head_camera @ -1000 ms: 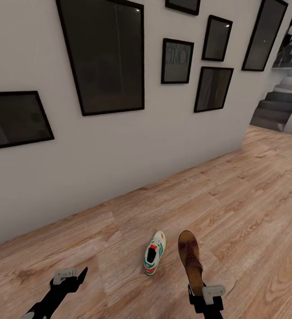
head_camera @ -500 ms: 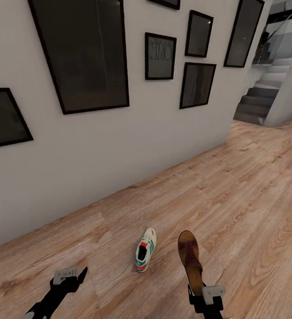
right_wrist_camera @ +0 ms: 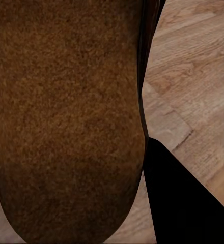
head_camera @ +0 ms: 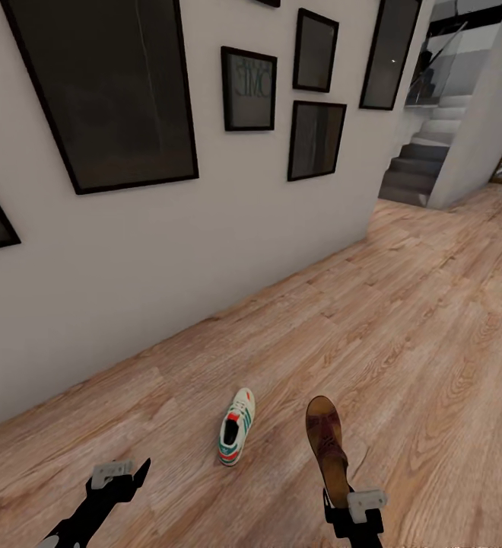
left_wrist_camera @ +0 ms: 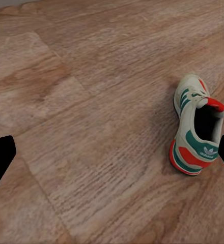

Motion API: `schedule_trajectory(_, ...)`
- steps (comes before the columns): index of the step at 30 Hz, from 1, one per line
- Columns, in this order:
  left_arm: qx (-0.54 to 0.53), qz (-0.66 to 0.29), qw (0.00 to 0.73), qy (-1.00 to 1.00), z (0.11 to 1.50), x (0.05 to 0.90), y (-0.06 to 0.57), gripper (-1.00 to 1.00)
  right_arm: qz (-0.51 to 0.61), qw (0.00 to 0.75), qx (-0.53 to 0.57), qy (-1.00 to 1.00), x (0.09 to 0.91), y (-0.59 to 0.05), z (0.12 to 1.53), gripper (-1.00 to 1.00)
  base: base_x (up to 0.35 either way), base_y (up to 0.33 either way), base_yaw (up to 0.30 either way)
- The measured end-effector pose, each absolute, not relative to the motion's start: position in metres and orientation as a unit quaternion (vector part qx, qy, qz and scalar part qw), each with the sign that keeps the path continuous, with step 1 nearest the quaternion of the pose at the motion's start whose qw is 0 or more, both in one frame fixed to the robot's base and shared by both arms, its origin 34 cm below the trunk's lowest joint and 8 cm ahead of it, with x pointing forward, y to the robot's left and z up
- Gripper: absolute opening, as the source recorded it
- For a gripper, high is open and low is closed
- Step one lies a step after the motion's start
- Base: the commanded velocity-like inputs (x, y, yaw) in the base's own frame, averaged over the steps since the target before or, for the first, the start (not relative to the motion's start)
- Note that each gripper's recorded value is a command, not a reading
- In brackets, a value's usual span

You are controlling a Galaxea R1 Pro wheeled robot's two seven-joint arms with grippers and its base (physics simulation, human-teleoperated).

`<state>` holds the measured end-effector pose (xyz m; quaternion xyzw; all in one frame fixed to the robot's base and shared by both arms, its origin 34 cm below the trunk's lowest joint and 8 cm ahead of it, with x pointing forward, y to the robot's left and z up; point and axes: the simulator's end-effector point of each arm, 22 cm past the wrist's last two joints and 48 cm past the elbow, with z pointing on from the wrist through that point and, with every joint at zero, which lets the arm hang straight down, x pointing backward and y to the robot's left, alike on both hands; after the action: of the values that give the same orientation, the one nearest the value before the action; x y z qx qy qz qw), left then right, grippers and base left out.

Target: Pick up the two gym shoes and the two sandals from the corridor floor and place them onto the hallstand (shoe rack) in the corridor, making sure they are on the rack and not on the floor. Arrange them so the two gym shoes are next to each other and the two sandals are next to each other.

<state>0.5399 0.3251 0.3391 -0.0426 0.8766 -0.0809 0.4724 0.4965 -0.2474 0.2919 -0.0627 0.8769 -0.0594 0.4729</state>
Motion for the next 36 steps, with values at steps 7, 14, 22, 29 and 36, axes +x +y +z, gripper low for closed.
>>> schedule_trajectory(7, -0.043, -0.081, 0.472, 0.877, 0.3388, 0.5397, 0.3253, 1.0, -0.06, 0.473, -0.063, 0.877, 0.4963, -0.248, 0.2916, -1.0, 0.0, 0.0, -0.012)
schedule_trajectory(14, -0.043, -0.08, 0.472, 0.877, 0.3391, 0.5399, 0.3261, 1.0, -0.059, 0.473, -0.063, 0.877, 0.4964, -0.2469, 0.2918, -1.0, 0.0, 0.0, 0.0)
schedule_trajectory(22, -0.042, -0.08, 0.474, 0.876, 0.3402, 0.5408, 0.3262, 1.0, -0.057, 0.472, -0.062, 0.877, 0.4959, -0.244, 0.2914, -1.0, 0.0, 0.0, -0.001)
schedule_trajectory(29, -0.042, -0.079, 0.474, 0.876, 0.3404, 0.5411, 0.3264, 1.0, -0.057, 0.472, -0.062, 0.878, 0.4957, -0.244, 0.2912, -1.0, 0.0, 0.0, -0.135)
schedule_trajectory(36, -0.043, -0.077, 0.474, 0.876, 0.34, 0.5409, 0.3273, 1.0, -0.057, 0.472, -0.061, 0.878, 0.4957, -0.2441, 0.2912, -1.0, 0.0, 0.0, -0.261)
